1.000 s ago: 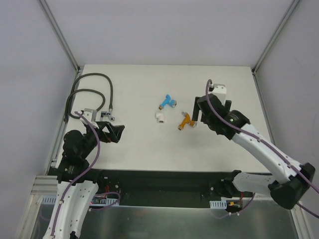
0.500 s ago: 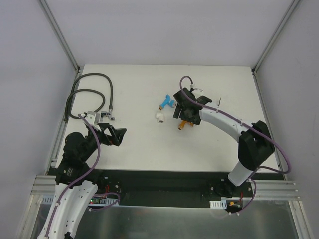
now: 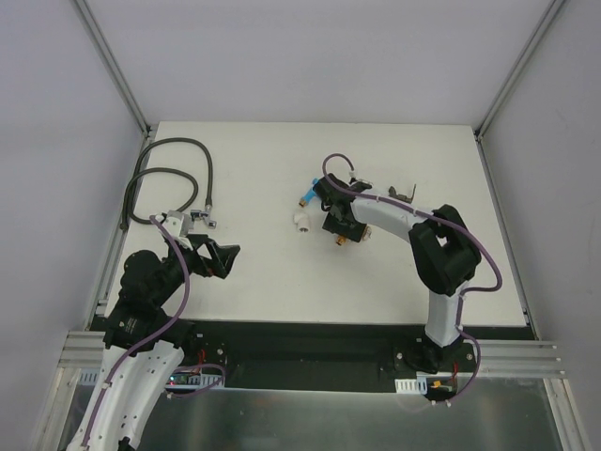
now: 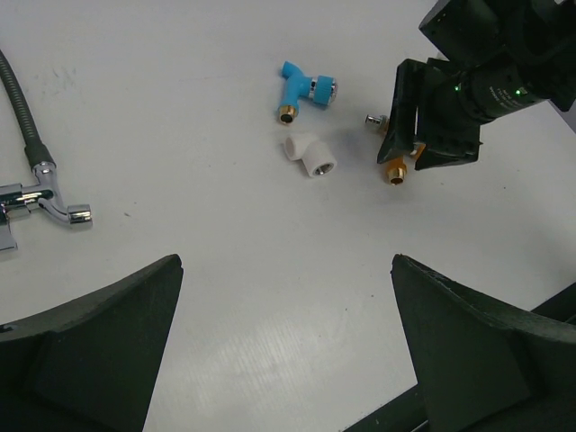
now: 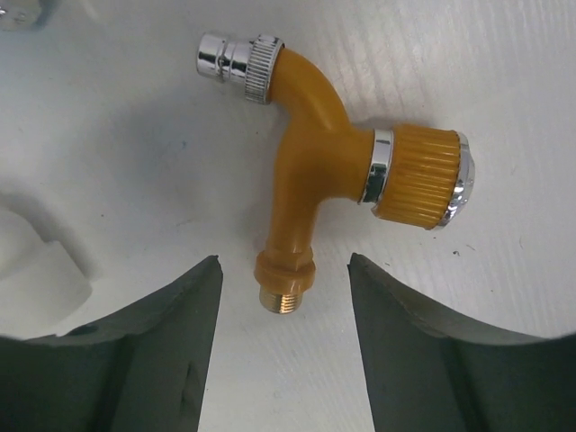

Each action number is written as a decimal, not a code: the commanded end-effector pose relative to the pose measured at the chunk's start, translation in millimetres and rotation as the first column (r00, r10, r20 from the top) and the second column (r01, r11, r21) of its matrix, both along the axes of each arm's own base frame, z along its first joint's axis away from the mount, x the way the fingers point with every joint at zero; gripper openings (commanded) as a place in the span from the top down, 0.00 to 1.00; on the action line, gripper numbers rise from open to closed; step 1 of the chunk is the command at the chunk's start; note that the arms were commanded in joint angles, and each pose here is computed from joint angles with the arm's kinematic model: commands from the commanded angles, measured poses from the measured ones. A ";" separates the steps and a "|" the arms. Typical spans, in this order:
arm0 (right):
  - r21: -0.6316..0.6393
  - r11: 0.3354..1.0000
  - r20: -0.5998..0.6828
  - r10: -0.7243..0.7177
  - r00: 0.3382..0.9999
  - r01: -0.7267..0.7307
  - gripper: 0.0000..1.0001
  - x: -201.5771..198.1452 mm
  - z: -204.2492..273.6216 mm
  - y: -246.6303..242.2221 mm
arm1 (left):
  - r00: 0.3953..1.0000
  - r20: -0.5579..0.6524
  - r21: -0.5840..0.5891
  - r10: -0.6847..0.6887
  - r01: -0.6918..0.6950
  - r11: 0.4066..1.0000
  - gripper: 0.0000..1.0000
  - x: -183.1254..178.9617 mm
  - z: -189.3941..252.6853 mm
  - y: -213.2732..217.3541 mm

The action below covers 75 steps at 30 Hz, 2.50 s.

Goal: Install the water faucets

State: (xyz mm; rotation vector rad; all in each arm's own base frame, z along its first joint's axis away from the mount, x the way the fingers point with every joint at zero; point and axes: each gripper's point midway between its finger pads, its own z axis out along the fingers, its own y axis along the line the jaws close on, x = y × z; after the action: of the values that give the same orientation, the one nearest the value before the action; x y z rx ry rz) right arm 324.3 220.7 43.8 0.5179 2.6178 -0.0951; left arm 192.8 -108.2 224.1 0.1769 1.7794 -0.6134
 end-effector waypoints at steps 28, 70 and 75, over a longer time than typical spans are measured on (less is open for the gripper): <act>-0.264 0.865 0.134 0.472 0.872 -0.427 0.98 -36.5 81.3 -33.1 | 0.990 -0.106 0.012 -0.097 0.099 0.995 0.01 17.0 8.6 -21.0; -0.500 0.180 0.350 0.937 -0.008 -0.847 0.98 -123.0 231.6 103.9 | 0.548 -0.205 -0.382 -0.811 0.718 0.581 0.02 13.1 81.1 -134.0; -0.516 0.198 0.395 0.918 -0.026 -0.833 0.98 -119.5 243.7 112.3 | 0.515 -0.236 -0.409 -0.824 0.717 0.565 0.07 10.6 73.5 -142.2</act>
State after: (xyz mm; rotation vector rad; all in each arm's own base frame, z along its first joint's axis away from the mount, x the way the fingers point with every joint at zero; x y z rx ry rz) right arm 195.4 313.6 242.1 -1.2262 1.8017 0.2390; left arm 210.4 -244.3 295.0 0.6997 1.9695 -1.5936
